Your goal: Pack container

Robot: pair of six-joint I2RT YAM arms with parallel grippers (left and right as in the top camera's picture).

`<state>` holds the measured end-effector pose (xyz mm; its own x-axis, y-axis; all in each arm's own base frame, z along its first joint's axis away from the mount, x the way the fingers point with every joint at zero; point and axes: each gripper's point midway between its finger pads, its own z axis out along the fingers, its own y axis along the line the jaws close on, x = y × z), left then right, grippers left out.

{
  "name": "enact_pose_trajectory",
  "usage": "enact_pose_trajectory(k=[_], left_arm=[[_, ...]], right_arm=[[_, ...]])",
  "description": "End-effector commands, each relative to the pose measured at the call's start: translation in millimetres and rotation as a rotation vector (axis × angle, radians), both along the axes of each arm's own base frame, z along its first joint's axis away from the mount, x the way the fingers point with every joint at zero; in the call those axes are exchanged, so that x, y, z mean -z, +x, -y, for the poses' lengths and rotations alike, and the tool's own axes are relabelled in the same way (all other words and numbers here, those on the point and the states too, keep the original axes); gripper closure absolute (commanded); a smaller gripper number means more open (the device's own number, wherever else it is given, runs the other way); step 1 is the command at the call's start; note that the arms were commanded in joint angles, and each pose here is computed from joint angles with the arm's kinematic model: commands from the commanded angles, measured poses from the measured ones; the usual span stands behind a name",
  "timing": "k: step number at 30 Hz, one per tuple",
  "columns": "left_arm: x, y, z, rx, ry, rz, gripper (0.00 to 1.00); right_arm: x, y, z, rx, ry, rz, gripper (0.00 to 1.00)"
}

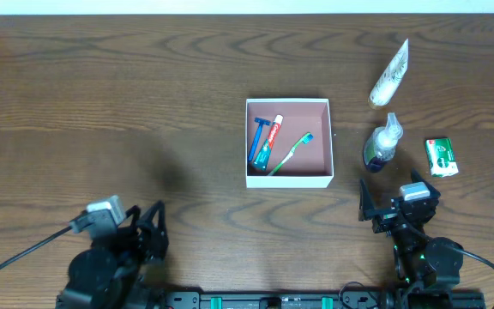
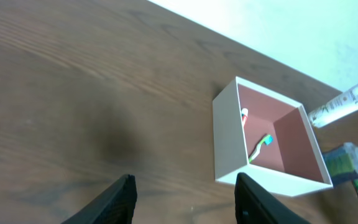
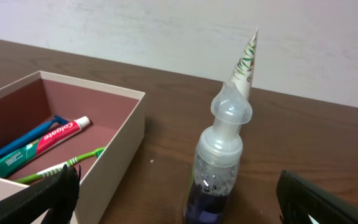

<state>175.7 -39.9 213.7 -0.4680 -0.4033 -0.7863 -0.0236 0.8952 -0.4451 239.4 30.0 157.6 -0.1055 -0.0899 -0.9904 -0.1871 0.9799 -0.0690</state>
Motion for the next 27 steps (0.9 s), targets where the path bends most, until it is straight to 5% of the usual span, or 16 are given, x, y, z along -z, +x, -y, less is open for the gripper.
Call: enact_pose_trajectory(k=[1, 6, 12, 27], left_arm=[[7.0, 8.0, 7.3, 0.015, -0.04, 0.014, 0.48], [14.5, 16.8, 9.8, 0.012, -0.05, 0.028, 0.41], [28.0, 17.7, 10.0, 0.007, -0.047, -0.006, 0.02], [30.6, 17.0, 9.9, 0.008, -0.045, -0.015, 0.02]], right_arm=[[0.9, 0.0, 1.1, 0.002, -0.009, 0.003, 0.01], [0.9, 0.0, 1.1, 0.002, -0.009, 0.003, 0.01], [0.8, 0.0, 1.1, 0.002, -0.009, 0.003, 0.01], [0.8, 0.0, 1.1, 0.002, -0.009, 0.003, 0.01]])
